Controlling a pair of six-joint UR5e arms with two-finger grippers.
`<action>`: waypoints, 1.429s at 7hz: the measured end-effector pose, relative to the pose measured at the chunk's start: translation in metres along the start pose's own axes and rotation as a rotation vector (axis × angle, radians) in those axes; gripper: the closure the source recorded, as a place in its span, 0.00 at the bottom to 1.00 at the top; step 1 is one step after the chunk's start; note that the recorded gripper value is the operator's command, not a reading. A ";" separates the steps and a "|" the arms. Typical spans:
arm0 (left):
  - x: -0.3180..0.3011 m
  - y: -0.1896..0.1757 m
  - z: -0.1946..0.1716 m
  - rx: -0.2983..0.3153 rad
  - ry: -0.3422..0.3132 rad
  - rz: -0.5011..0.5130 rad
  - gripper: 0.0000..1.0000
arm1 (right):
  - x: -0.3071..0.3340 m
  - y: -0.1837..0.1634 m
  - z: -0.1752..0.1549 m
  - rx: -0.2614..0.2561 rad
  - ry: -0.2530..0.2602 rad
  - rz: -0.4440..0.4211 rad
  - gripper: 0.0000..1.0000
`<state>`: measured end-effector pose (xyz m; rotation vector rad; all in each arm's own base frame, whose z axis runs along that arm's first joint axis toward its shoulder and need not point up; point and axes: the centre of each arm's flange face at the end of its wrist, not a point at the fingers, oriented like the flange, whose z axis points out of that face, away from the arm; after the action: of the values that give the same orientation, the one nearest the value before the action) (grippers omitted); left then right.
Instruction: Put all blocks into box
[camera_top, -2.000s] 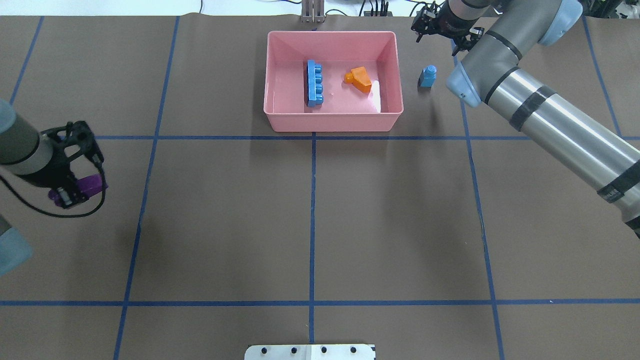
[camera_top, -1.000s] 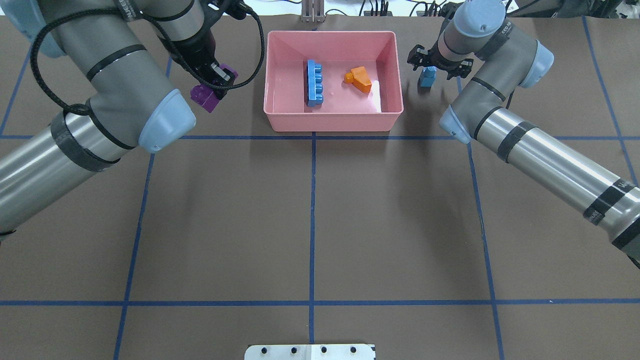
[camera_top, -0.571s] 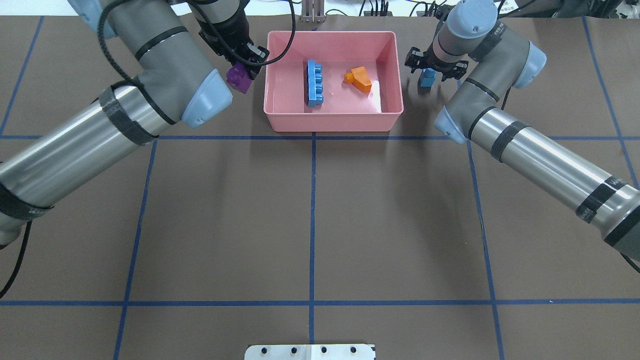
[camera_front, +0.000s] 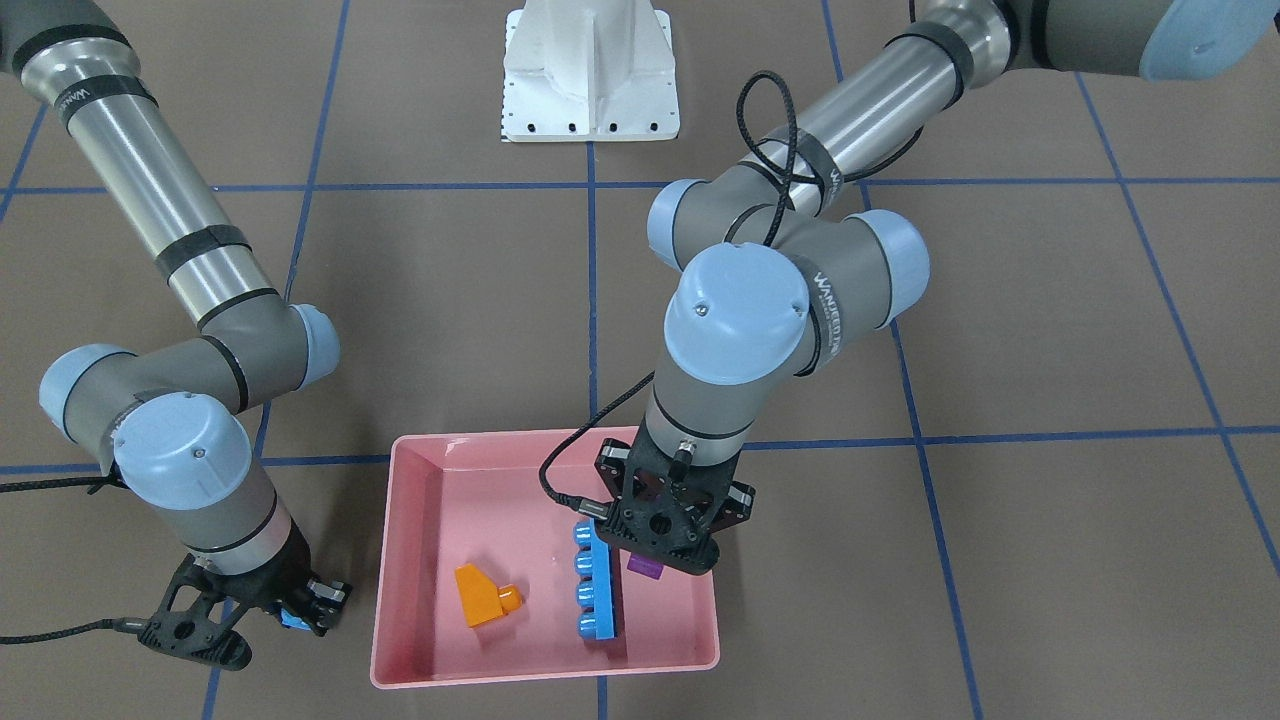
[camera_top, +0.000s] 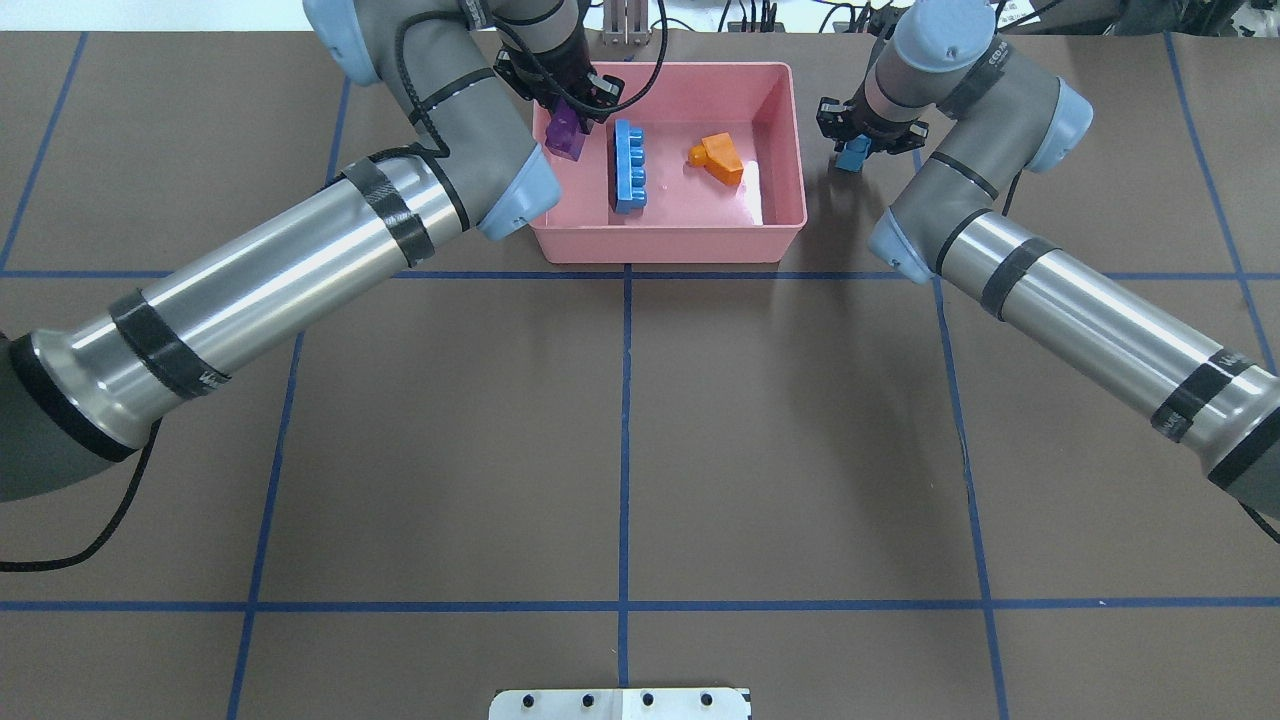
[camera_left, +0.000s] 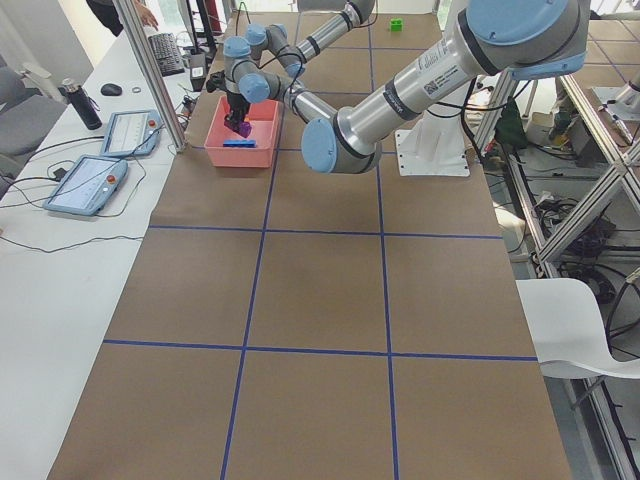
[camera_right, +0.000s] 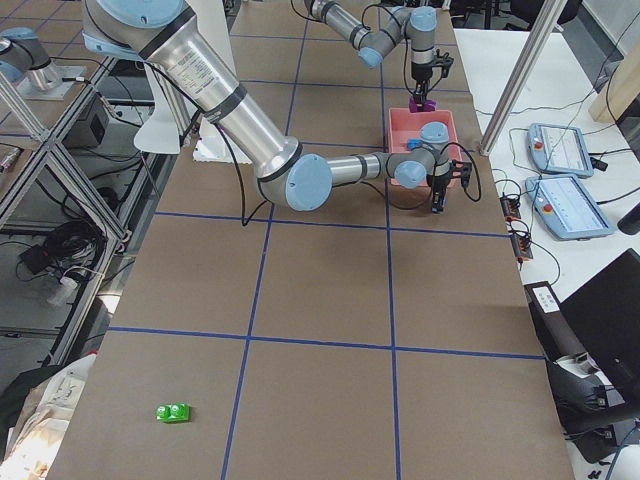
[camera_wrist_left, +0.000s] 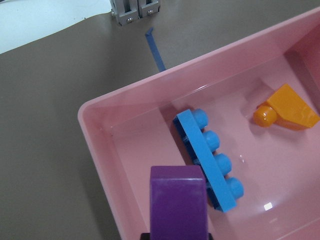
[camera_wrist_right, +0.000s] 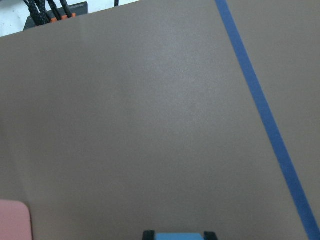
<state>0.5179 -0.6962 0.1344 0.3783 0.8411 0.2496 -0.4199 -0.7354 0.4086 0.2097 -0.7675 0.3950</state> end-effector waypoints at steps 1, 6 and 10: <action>0.007 0.001 0.008 0.016 0.001 -0.009 0.00 | 0.004 -0.017 -0.013 0.001 -0.015 -0.005 1.00; 0.011 0.009 -0.024 0.001 0.076 -0.015 0.00 | -0.102 -0.054 -0.125 -0.044 -0.105 0.085 0.32; -0.046 0.041 -0.037 -0.017 0.070 -0.046 0.00 | -0.122 0.020 -0.128 -0.094 -0.166 0.061 0.00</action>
<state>0.4572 -0.6678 0.1606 0.3355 0.9153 0.2277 -0.4272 -0.7091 0.2326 0.1319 -0.9559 0.4008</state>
